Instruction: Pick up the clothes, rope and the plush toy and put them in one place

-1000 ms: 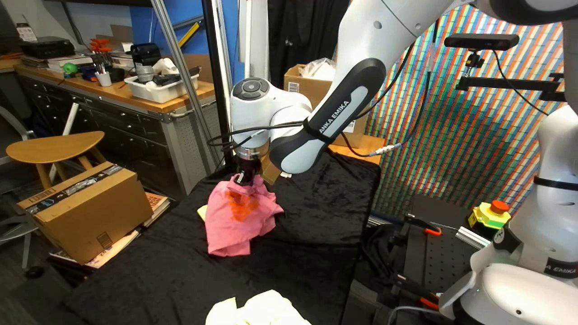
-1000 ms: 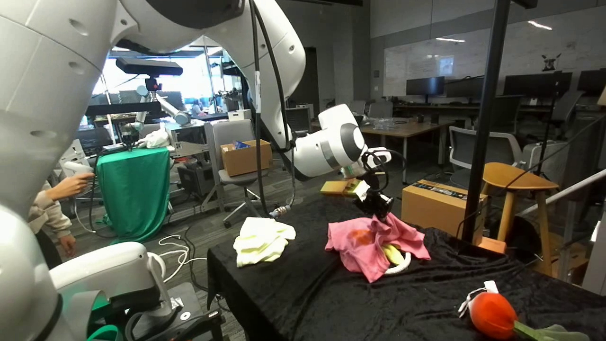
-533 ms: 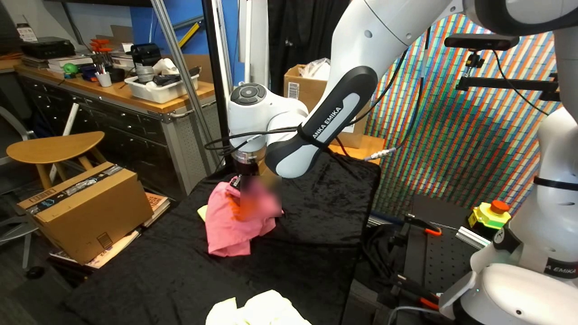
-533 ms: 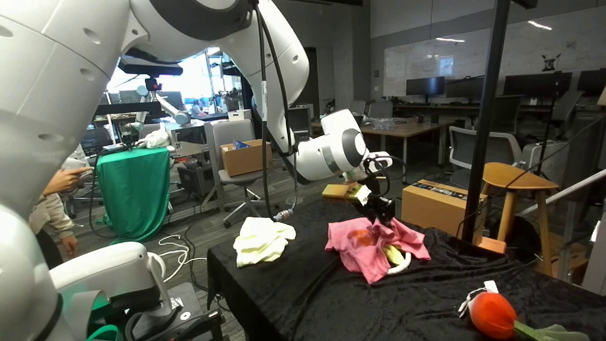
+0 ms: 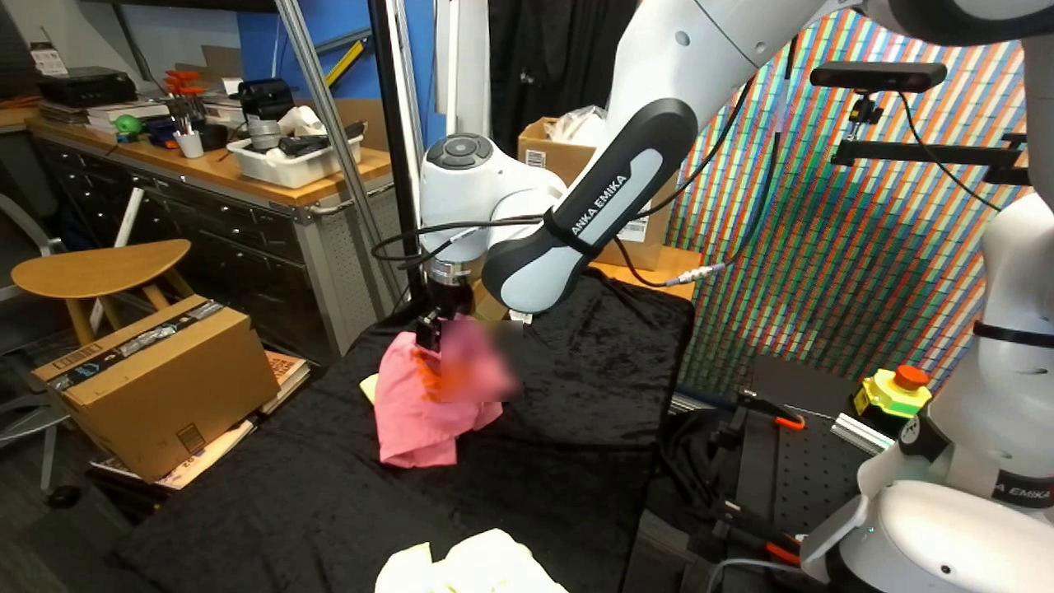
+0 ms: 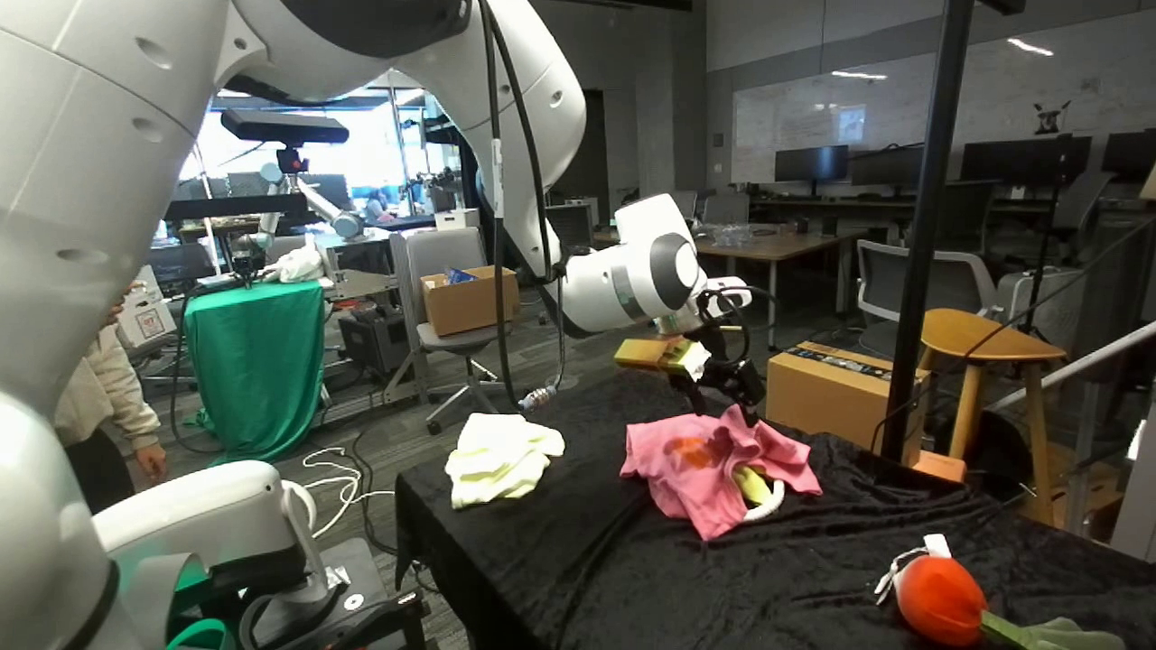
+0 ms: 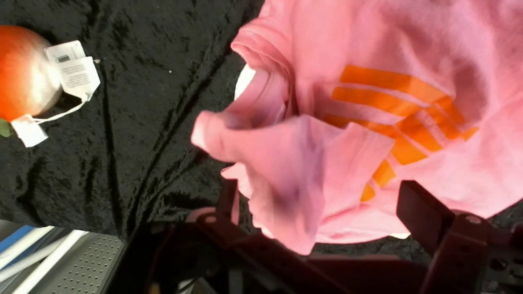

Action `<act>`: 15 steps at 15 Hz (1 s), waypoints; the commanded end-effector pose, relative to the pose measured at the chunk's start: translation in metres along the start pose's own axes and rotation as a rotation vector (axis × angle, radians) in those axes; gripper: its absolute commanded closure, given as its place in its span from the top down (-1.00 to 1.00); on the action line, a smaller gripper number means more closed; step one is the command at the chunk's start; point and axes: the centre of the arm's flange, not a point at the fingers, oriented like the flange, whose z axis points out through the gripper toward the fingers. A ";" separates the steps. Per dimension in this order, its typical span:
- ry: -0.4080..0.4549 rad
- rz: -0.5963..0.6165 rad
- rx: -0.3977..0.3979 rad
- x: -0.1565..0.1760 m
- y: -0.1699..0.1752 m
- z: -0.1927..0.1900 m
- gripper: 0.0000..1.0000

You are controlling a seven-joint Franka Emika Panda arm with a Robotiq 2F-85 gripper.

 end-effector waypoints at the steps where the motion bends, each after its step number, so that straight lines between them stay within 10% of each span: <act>1: 0.049 0.049 0.021 -0.008 0.023 -0.032 1.00; 15: -0.018 0.406 0.037 0.015 0.204 0.011 1.00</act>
